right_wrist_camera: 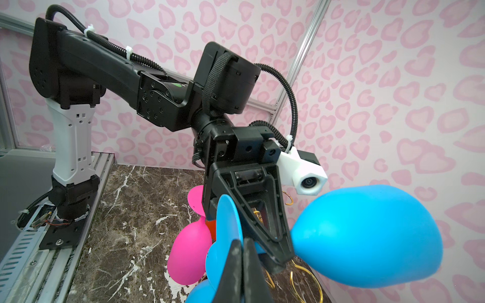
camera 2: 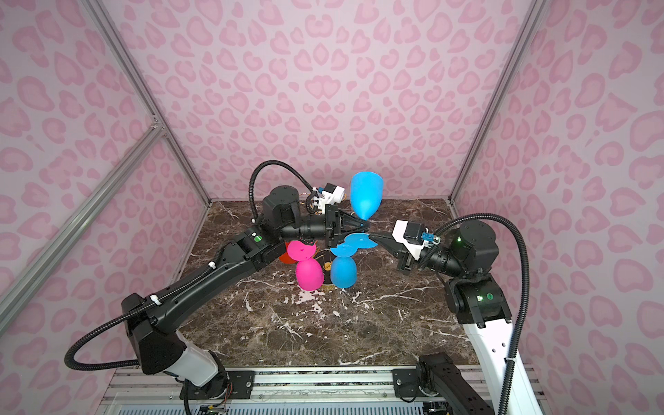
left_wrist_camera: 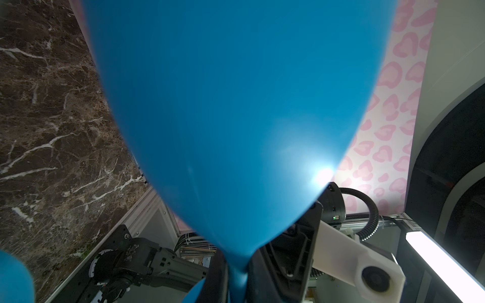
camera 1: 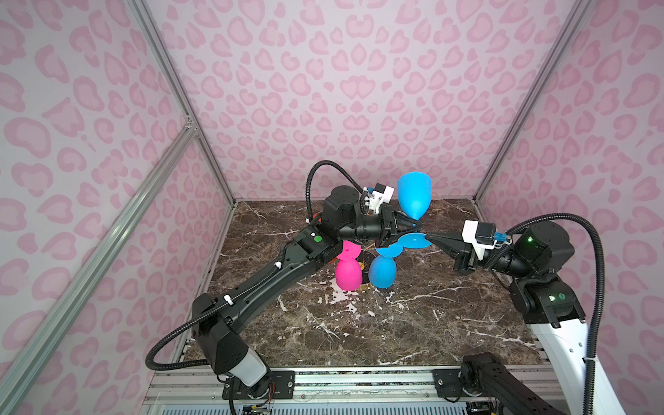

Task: Take the wine glass off the wine glass rack
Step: Pick up the wine glass from the wine glass rack.

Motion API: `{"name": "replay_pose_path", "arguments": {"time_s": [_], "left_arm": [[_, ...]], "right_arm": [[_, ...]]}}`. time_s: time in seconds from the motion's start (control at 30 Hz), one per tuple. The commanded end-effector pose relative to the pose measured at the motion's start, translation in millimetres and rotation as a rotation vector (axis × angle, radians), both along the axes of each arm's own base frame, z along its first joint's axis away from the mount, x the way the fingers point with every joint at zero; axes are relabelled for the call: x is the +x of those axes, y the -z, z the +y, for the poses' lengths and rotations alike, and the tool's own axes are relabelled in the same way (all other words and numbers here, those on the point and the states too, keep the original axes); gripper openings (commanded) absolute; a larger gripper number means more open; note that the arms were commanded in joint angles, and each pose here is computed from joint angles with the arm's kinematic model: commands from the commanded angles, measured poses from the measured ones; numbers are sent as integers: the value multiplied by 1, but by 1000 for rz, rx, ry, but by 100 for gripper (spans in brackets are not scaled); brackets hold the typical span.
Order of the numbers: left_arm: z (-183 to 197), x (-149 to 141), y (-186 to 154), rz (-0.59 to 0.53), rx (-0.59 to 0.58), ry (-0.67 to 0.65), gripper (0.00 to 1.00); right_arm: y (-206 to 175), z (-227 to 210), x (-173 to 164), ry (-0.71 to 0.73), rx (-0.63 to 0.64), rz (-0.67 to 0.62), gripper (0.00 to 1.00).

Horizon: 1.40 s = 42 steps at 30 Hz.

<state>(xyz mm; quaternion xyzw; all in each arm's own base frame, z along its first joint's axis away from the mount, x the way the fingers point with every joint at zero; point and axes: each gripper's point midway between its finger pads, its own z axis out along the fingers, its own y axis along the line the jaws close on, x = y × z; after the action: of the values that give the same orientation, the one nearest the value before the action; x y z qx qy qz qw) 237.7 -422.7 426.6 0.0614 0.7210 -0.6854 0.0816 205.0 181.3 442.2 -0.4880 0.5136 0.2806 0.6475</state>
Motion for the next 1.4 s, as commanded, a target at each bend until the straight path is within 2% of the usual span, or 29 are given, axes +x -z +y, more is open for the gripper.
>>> {"name": "replay_pose_path", "arguments": {"time_s": [0.0, 0.07, 0.1, 0.17, 0.2, 0.23, 0.33, 0.5, 0.63, 0.77, 0.87, 0.97, 1.1, 1.37], "left_arm": [[-2, -5, -12, -41, -48, 26, 4], [-2, -5, -13, -44, -51, 23, 4], [-2, -5, -13, -45, -52, 24, 4], [-2, -5, -15, -48, -56, 21, 4], [-2, -5, -15, -51, -59, 21, 4], [-2, -5, -16, -55, -60, 19, 4], [-2, -3, -15, -68, -57, 6, 4], [2, 4, -17, -140, -40, -43, 4], [13, 16, -29, -257, -37, -116, 4], [31, 29, -42, -427, -12, -231, 4], [46, 38, -52, -587, 25, -331, 4], [63, 46, -56, -746, 89, -434, 4], [82, 54, -53, -939, 202, -528, 4], [107, 62, -38, -1331, 459, -586, 4]], "right_arm": [[4, 0, 1, 7, -2, 15, 0], [4, 0, 3, 22, -1, 10, 4], [4, -1, 3, 30, 0, 8, 18], [4, -3, 3, 47, 7, 10, 46], [2, -4, 4, 62, 14, 8, 68], [0, -6, 5, 84, 23, -1, 99], [-12, -17, 6, 173, 86, -39, 100], [-61, -44, -11, 313, 296, -133, 100], [-94, -72, -15, 463, 430, -107, 100], [-103, -101, 3, 640, 527, 35, 100], [-98, -98, 16, 645, 522, 151, 99], [-95, -95, 31, 644, 573, 282, 98], [-92, -84, 52, 601, 605, 457, 95], [-88, -42, 83, 386, 645, 793, 83]]}}
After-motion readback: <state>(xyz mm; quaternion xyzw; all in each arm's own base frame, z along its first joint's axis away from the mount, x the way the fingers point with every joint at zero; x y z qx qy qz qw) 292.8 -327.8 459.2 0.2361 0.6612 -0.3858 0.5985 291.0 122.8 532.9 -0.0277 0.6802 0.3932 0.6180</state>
